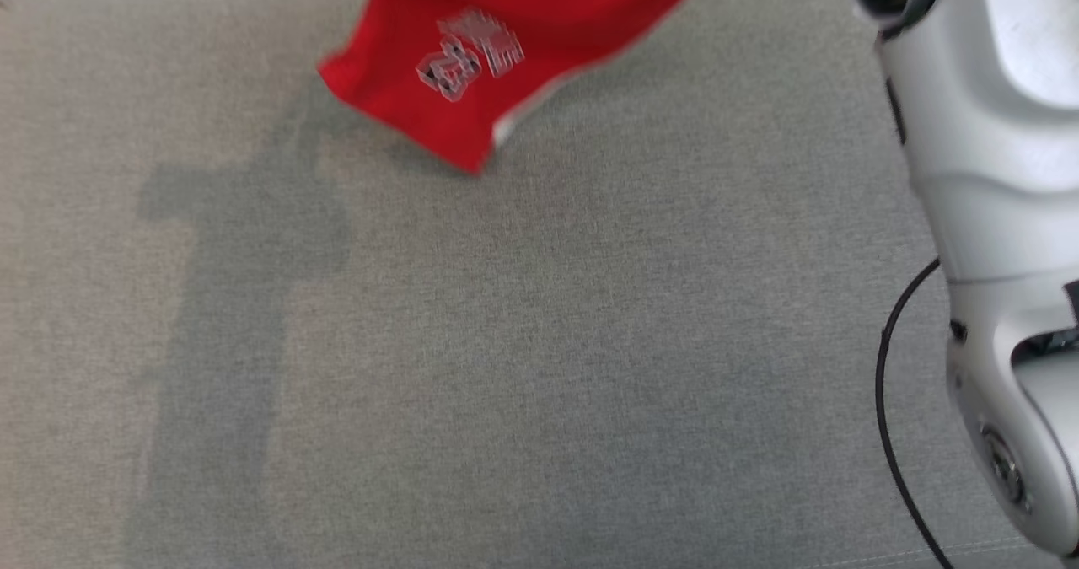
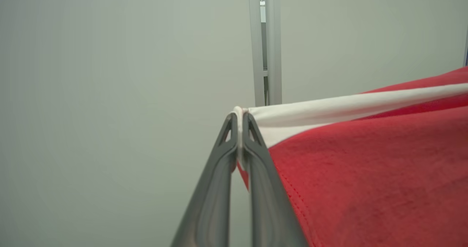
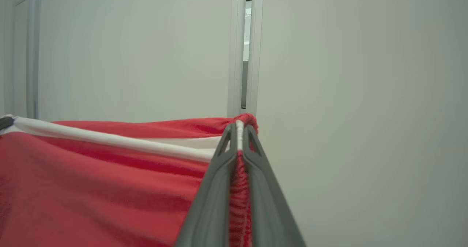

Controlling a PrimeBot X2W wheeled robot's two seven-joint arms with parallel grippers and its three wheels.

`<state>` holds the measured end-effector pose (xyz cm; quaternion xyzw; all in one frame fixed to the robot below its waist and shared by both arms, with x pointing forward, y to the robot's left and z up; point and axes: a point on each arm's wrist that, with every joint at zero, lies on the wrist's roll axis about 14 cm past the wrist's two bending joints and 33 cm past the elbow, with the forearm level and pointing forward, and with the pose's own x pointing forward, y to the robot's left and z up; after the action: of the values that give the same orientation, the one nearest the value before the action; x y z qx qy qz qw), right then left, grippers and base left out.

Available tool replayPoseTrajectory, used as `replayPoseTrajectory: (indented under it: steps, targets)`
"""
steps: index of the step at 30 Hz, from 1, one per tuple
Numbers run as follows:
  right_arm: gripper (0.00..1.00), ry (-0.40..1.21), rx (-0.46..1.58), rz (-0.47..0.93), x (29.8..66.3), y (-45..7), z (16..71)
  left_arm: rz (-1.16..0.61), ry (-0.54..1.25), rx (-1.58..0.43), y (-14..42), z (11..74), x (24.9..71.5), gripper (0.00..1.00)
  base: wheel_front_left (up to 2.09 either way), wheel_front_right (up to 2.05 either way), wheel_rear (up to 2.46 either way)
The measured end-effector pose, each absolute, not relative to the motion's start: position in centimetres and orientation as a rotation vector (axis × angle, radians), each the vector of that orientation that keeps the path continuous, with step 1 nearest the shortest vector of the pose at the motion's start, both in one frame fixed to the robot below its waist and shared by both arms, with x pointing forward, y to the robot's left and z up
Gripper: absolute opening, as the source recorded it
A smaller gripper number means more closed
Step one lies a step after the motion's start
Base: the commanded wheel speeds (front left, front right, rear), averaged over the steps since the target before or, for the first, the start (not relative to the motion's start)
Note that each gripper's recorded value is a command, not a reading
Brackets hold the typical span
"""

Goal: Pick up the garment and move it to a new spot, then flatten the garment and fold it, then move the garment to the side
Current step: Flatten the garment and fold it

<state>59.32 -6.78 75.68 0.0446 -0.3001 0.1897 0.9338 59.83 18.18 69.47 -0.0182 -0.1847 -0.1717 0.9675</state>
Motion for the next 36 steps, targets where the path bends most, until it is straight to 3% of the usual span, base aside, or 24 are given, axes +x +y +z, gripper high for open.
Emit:
replayPoseTrajectory:
  steps: [7,10,16,25,36]
  targets:
    - [0.0,-0.77,0.061,0.347,61.0,-7.9,78.5,-0.315,-0.571,-0.073,19.0,73.7,61.7,0.0,0.0,0.0,0.0]
    - [0.0,-0.743,0.073,0.361,61.7,-7.4,75.8,-0.317,-0.539,-0.082,18.8,70.7,61.9,0.0,0.0,0.0,0.0]
    - [0.0,-0.532,0.138,0.413,61.5,-5.3,65.9,-0.283,-0.349,-0.177,19.2,61.4,59.6,0.0,0.0,0.0,0.0]
    - [0.0,-0.248,0.306,0.372,54.5,-6.6,55.4,-0.184,-0.052,-0.316,19.2,49.8,51.1,0.0,0.0,0.0,0.0]
    - [0.0,-0.136,0.402,0.257,46.4,-10.2,52.3,-0.089,0.084,-0.421,18.2,45.3,42.5,0.0,0.0,0.0,0.0]
